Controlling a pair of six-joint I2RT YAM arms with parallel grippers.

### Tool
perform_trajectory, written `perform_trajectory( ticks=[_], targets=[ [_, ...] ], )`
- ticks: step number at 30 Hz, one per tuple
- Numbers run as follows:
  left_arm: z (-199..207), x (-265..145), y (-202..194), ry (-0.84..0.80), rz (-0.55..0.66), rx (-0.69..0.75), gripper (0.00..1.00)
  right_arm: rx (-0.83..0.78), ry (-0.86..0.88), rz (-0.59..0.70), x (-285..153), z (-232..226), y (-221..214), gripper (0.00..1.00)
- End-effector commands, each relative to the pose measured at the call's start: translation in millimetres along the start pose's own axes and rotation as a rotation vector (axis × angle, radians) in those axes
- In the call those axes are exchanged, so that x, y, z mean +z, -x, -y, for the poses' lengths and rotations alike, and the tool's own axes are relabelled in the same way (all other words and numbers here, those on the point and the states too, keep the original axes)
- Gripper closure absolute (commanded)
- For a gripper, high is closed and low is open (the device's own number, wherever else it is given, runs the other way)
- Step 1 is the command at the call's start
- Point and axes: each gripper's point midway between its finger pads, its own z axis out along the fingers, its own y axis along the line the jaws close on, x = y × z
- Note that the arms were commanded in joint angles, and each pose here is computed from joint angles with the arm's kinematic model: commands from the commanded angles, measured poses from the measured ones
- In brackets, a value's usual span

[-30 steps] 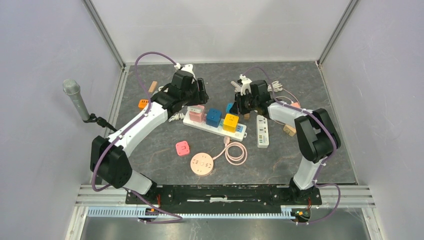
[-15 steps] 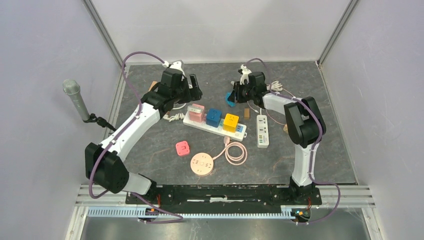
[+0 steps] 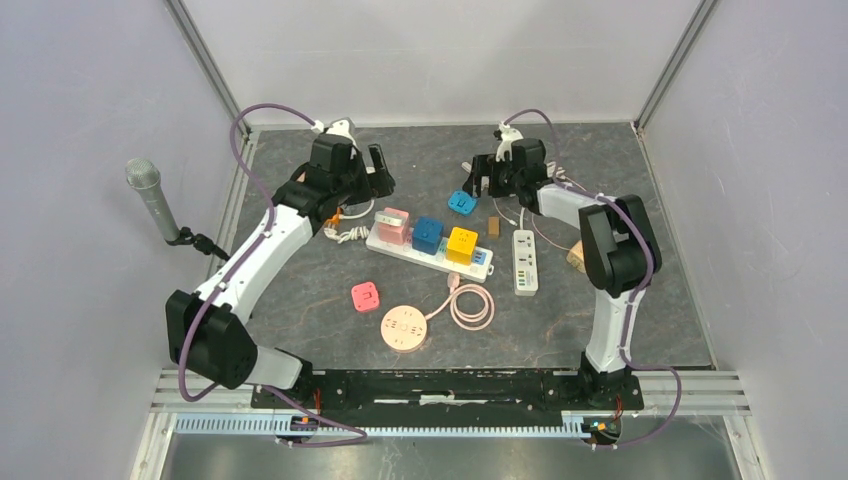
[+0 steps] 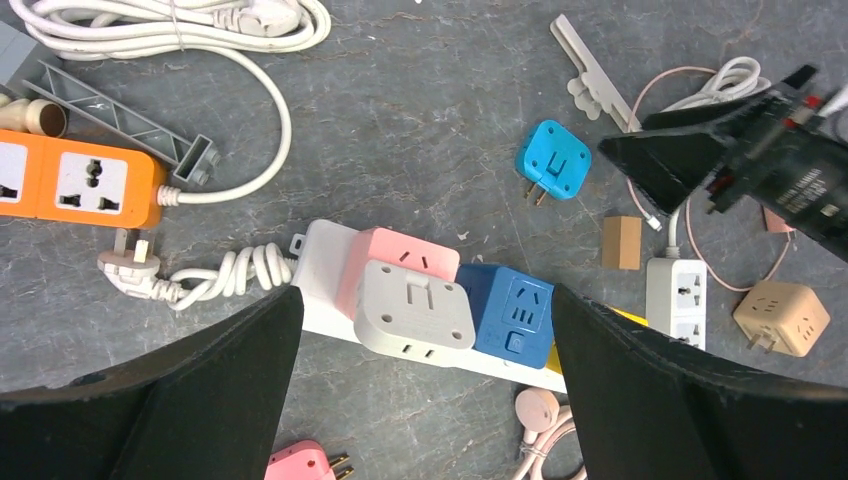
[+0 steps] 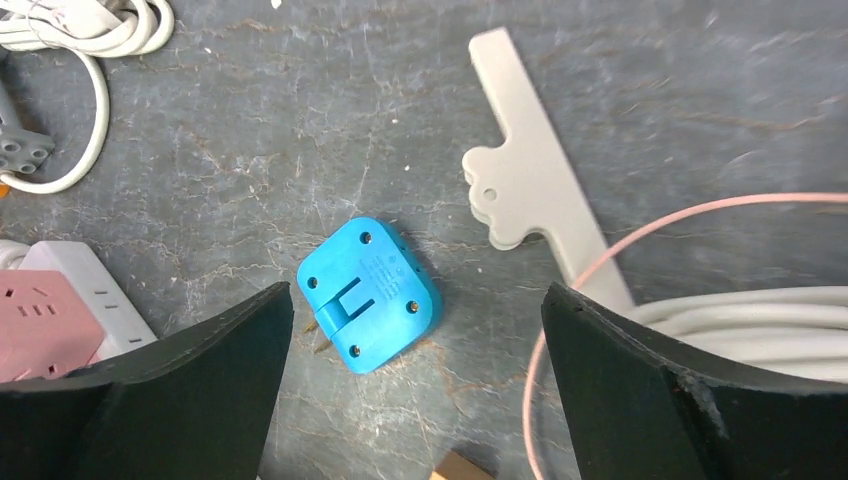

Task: Pull the plug off the socket

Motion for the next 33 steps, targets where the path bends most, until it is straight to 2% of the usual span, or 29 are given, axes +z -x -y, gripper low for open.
perform_trajectory(
  ticks=[1, 6, 10, 15, 18, 22, 28, 31, 33],
  targets=[
    [3.5, -5.1, 17.8, -0.059, 0.040, -0.010, 0.00, -0.169, -0.027, 0.175, -42.3, -14.7, 68.2, 0.02],
    [16.9, -9.9, 22.2, -0.149, 0.037, 0.005, 0.00, -0.193, -0.160, 0.088, -62.7, 4.2, 73.0, 0.02],
    [24.8, -12.5, 23.7, -0.193, 0.040, 0.009, 0.00, -0.217, 0.015, 0.031, -67.1, -20.0, 57.5, 0.02],
    [35.7, -13.5, 16.9, -0.259, 0.013, 0.009, 0.00, -0.344, 0.156, 0.113, -91.4, -62.3, 48.2, 0.02],
    [45.4, -11.6, 6.3, -0.309, -0.027, -0.016, 0.00, -0.430, 0.286, 0.118, -103.7, -90.2, 30.8, 0.08],
    [62.6, -6.0, -9.6, -0.338, -0.075, -0.006, 0.00, -0.531, 0.411, 0.065, -112.5, -114.6, -4.8, 0.11],
    [84.1, 13.5, -27.5, -0.351, -0.149, -0.021, 0.17, -0.661, 0.473, -0.082, -111.1, -121.3, -62.3, 0.15],
    [99.5, 23.6, -47.2, -0.368, -0.202, 0.016, 0.25, -0.681, 0.475, -0.110, -109.0, -117.6, -73.3, 0.18],
    [97.9, 32.3, -58.3, -0.314, -0.216, 0.060, 0.27, -0.697, 0.470, -0.110, -109.1, -115.2, -75.7, 0.19]
  ],
)
